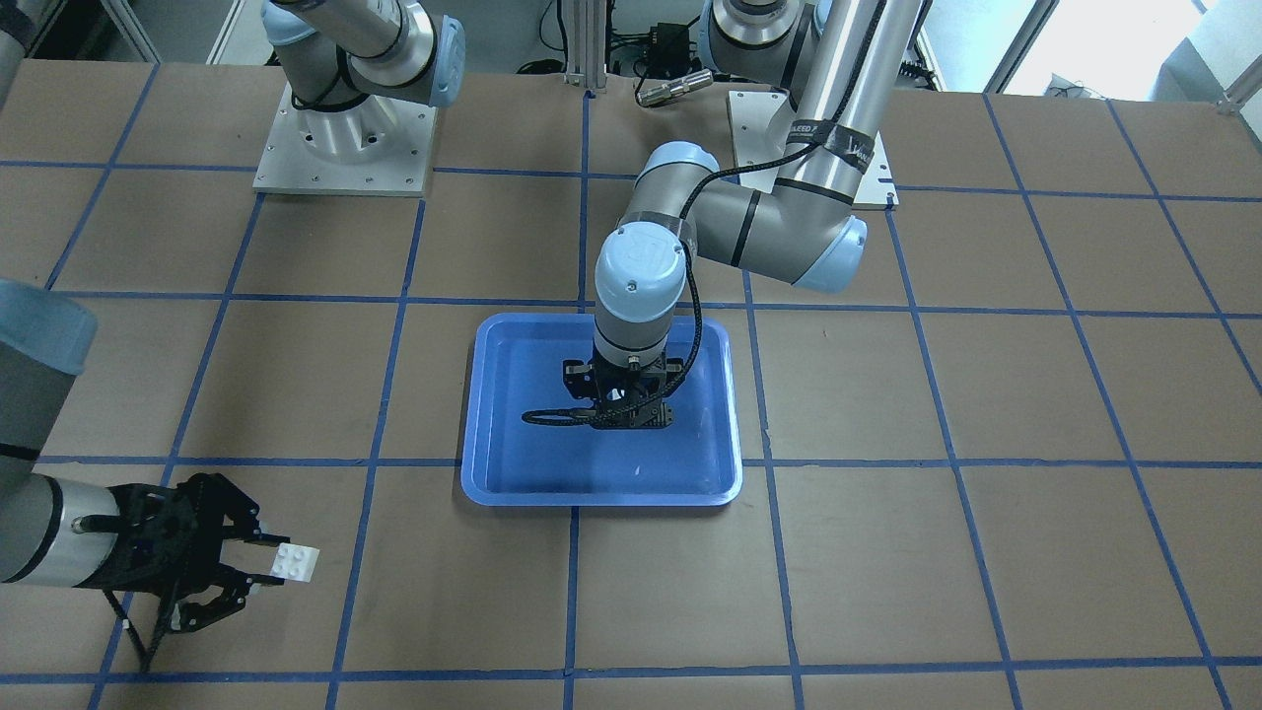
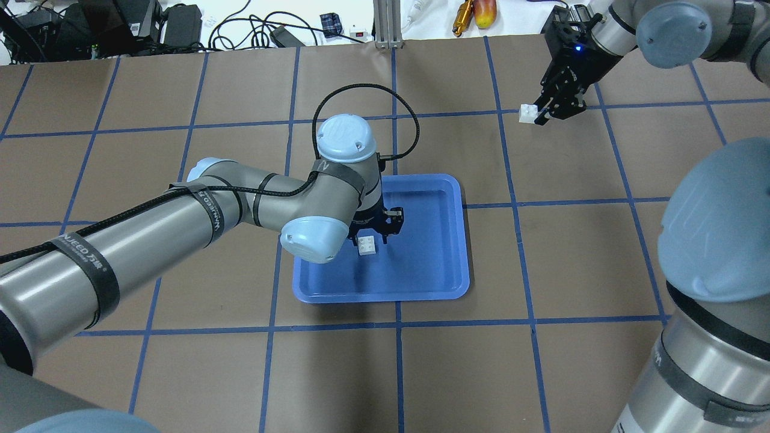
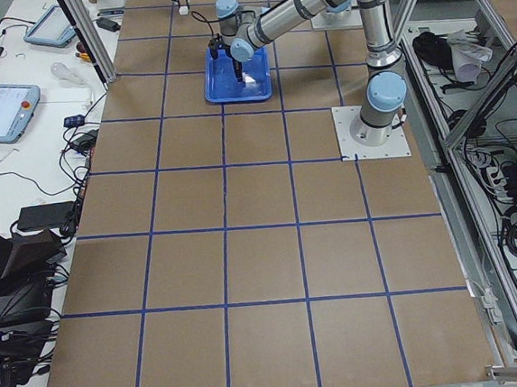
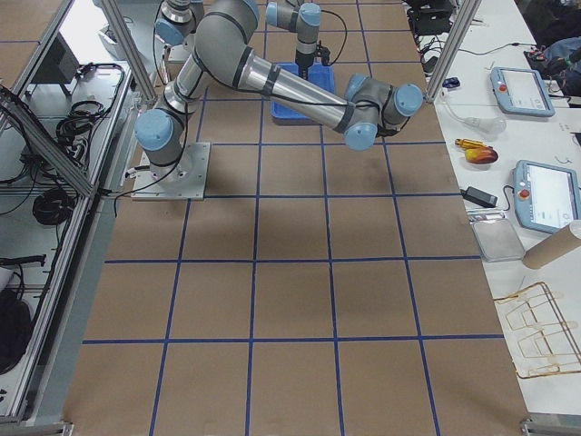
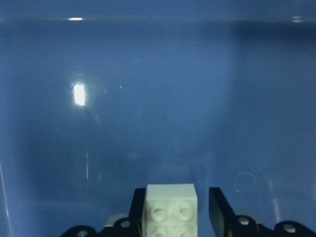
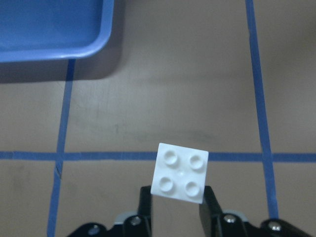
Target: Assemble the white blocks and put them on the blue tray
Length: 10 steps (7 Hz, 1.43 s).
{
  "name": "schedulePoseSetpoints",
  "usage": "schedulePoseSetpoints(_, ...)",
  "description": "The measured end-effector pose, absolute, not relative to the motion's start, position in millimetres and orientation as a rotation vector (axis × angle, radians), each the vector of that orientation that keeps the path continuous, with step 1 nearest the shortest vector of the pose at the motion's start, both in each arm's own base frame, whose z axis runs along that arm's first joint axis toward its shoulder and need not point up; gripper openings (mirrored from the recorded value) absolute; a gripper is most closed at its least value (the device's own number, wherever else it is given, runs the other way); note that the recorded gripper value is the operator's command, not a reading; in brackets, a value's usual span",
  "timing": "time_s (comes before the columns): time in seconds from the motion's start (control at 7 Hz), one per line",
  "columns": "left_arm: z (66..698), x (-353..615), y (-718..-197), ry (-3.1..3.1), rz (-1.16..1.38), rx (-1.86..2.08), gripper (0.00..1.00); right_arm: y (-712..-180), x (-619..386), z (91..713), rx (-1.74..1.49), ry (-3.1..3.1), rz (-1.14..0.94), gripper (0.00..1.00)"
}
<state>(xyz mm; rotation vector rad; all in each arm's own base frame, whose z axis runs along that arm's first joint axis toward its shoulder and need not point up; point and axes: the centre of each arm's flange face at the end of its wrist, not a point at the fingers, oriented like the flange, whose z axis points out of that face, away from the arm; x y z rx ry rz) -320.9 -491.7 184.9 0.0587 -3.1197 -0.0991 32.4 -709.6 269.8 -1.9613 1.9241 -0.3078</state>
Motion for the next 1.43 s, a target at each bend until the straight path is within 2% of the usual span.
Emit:
schedulePoseSetpoints(0.29,192,-319,-495,-3.111,-0.065,0.060,0.74,-674,83,281,-1.979,1.877,-0.282,0.00)
schedulePoseSetpoints(0.43,201,-310,-500,-3.098,-0.044,0.075,0.70,-654,95,280,-1.982,1.858,-0.280,0.00)
schedulePoseSetpoints(0.86,217,-265,-512,-3.047,-0.075,0.091,0.23,-592,137,249,-2.049,1.809,-0.343,0.00)
schedulePoseSetpoints(1.14,210,-241,-500,-3.042,-0.131,0.017,0.05,-557,176,230,-2.045,1.846,-0.364,0.00)
schedulePoseSetpoints(1.29,206,-233,-494,-3.035,-0.152,0.010,0.00,-546,201,227,-2.035,1.870,-0.362,0.00)
schedulePoseSetpoints(1.43,205,-231,-490,-3.000,-0.166,0.019,0.00,-537,228,225,-2.039,1.882,-0.366,0.00)
